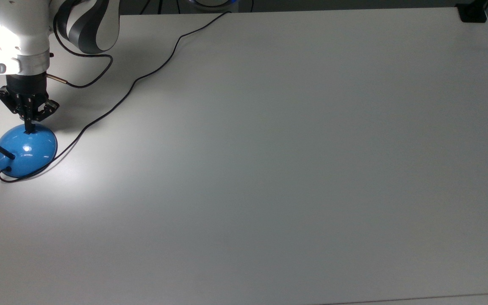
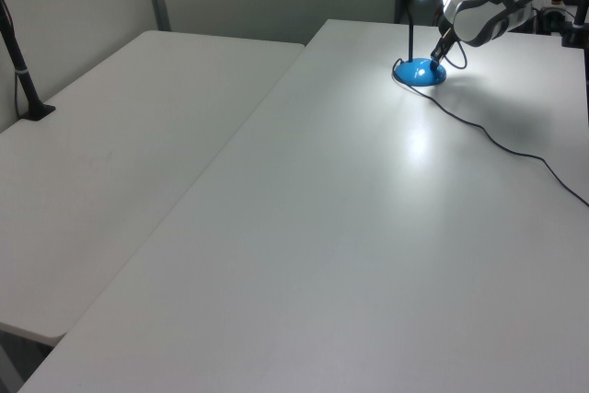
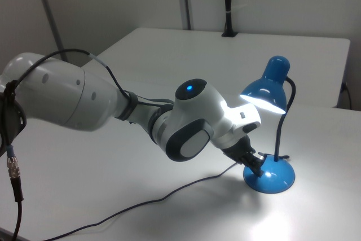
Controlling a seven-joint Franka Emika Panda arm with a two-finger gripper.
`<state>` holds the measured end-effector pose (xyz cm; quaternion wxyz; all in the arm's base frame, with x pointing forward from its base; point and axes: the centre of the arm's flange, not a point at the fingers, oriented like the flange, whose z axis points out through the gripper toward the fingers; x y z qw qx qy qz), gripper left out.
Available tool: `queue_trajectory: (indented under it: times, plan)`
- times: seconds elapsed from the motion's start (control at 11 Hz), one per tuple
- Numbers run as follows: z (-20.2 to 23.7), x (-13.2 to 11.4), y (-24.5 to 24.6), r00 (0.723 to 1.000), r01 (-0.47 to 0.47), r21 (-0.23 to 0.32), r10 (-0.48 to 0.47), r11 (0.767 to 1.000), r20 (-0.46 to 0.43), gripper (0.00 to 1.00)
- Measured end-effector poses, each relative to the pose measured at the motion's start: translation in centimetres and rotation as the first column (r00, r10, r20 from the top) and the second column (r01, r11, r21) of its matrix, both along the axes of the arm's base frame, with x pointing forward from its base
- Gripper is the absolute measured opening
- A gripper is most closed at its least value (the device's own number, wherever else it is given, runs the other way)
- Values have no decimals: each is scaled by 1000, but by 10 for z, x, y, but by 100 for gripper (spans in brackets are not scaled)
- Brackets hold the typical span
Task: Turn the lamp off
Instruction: 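Press down on the lamp base switch with the gripper fingertips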
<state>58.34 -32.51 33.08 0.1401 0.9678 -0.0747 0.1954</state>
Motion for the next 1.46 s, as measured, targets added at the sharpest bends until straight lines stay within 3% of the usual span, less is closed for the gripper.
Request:
queue_trajectory:
  times: [1.0, 1.46]
  plan:
    - [-13, -5, -2, 999, -38, -1, 38, 999, -30, 1]
    - [-3, -8, -8, 1000, 9, 31, -9, 999, 11, 1]
